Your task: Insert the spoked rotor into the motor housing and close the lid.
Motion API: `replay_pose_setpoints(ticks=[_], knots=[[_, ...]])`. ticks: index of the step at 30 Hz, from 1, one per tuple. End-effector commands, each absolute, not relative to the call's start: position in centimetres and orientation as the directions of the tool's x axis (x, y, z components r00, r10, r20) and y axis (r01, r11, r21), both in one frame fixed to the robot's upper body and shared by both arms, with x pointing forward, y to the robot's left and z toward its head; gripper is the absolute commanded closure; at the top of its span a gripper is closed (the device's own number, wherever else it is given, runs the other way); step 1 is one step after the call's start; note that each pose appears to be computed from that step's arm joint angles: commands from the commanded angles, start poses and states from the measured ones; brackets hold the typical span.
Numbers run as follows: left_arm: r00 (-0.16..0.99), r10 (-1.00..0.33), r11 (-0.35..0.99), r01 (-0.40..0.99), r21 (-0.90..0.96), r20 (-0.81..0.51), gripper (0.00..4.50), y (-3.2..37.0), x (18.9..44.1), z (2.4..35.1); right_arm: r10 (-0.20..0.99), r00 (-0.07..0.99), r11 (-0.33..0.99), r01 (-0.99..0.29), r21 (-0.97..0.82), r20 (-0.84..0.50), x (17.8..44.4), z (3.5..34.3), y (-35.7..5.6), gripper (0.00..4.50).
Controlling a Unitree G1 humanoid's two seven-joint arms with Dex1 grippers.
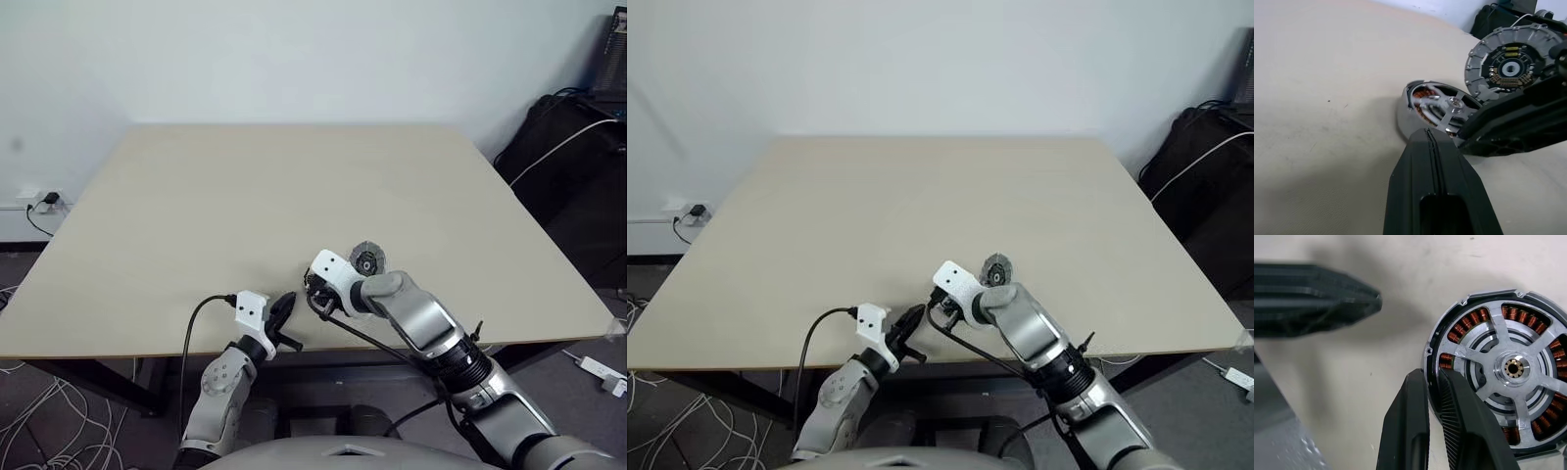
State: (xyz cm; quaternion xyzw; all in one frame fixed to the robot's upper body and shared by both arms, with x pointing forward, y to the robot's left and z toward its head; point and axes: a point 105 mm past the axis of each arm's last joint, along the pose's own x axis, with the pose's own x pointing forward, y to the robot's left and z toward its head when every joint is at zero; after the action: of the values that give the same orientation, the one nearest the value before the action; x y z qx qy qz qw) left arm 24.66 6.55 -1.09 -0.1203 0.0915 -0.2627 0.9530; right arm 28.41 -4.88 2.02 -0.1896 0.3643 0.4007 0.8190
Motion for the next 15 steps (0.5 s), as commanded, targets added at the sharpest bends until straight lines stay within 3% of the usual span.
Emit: replay_pose_setpoints(ticks=[1,6,14,15], knots=[[0.847,-0.529,0.823,0.499,-0.27,-0.048,4.5,6.2,25.2,0.2,0.527,0.461,0.642,-0.766,-0.021,-0.714,28.8,3.6,-4.7,4.41],[0.847,-0.529,0.823,0.499,-0.27,-0.047,4.5,6.1,25.2,0.2,0.531,0.484,0.635,-0.771,-0.053,-0.695,29.0,4.0,-4.4,4.41],[0.847,-0.529,0.823,0.5,-0.27,-0.046,4.5,6.2,25.2,0.2,0.578,0.536,0.651,-0.757,-0.049,-0.615,29.8,5.5,-3.4,1.81],[0.847,-0.529,0.823,0.499,-0.271,-0.047,4.5,6.2,25.2,0.1,0.59,0.543,0.654,-0.755,-0.041,-0.597,29.9,5.9,-3.2,1.81]])
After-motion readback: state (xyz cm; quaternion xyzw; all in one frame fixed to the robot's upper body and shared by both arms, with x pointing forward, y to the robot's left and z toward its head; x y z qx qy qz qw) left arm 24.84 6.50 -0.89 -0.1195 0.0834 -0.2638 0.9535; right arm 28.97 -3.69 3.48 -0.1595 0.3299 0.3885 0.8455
